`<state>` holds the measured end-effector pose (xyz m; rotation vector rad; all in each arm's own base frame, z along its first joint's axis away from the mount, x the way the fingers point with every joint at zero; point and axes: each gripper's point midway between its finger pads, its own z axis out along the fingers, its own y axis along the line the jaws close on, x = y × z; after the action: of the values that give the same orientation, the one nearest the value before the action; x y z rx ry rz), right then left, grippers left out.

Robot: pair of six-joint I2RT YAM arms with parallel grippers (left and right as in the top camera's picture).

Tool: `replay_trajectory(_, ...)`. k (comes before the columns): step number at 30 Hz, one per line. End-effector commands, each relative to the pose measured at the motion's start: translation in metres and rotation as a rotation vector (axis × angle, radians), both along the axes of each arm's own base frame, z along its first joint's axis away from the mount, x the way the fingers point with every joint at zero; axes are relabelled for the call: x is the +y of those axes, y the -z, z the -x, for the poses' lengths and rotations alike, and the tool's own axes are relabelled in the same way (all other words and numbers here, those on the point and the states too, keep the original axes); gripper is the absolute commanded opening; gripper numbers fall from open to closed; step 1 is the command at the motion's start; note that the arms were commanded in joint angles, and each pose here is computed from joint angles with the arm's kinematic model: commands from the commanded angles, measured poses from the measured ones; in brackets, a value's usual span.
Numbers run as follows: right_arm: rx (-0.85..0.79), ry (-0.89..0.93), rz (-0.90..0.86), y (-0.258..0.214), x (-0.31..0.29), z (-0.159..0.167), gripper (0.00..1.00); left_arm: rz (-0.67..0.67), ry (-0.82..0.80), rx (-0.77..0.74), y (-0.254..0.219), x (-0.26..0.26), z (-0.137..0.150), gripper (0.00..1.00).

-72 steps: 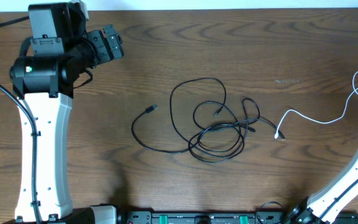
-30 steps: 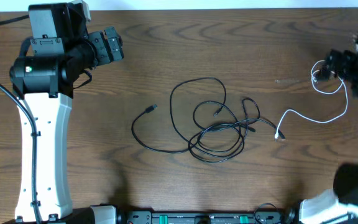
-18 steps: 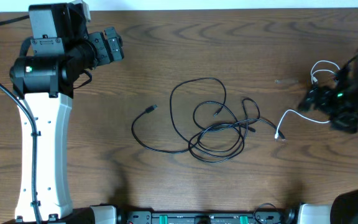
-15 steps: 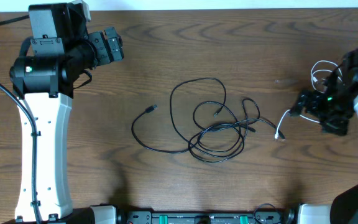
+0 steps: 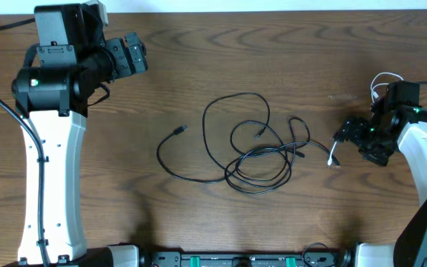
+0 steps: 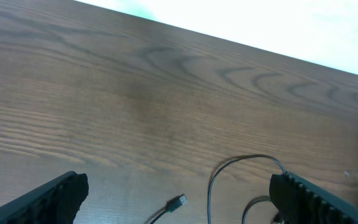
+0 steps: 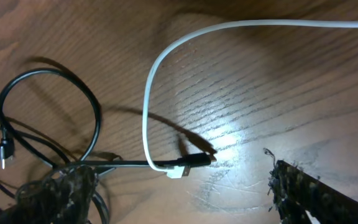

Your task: Untangle cables

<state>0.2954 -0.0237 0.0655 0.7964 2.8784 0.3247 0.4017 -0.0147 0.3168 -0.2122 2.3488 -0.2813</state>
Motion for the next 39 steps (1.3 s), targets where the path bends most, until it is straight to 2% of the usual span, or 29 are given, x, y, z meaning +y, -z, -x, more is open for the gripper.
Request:
replay_trajectory(1, 0.01, 0.047, 0.022, 0.004, -0.004, 0.002, 0.85, -0.019, 0.004, 0.0, 0.001, 0.003, 0.0, 0.98)
replay_trajectory(11, -0.027, 0.116, 0.038, 0.005, -0.01, -0.01, 0.74, -0.019, 0.004, 0.001, 0.001, 0.003, 0.0, 0.98)
replay_trajectory(22, 0.046, 0.077, 0.032, 0.035, 0.003, -0.013, 0.71, -0.019, 0.005, 0.011, 0.004, 0.003, 0.0, 0.98)
replay_trajectory(29, 0.044, 0.075, 0.032, 0.039, 0.003, -0.015, 0.51, -0.019, 0.005, 0.011, 0.004, 0.004, 0.0, 0.98)
replay_trajectory(36, 0.041, 0.065, 0.032, 0.047, 0.007, -0.013, 0.49, -0.019, 0.005, 0.015, 0.005, 0.003, 0.0, 0.98)
replay_trajectory(39, 0.045, 0.064, 0.033, 0.049, 0.007, -0.011, 0.43, -0.019, 0.005, 0.015, 0.005, 0.003, 0.0, 0.98)
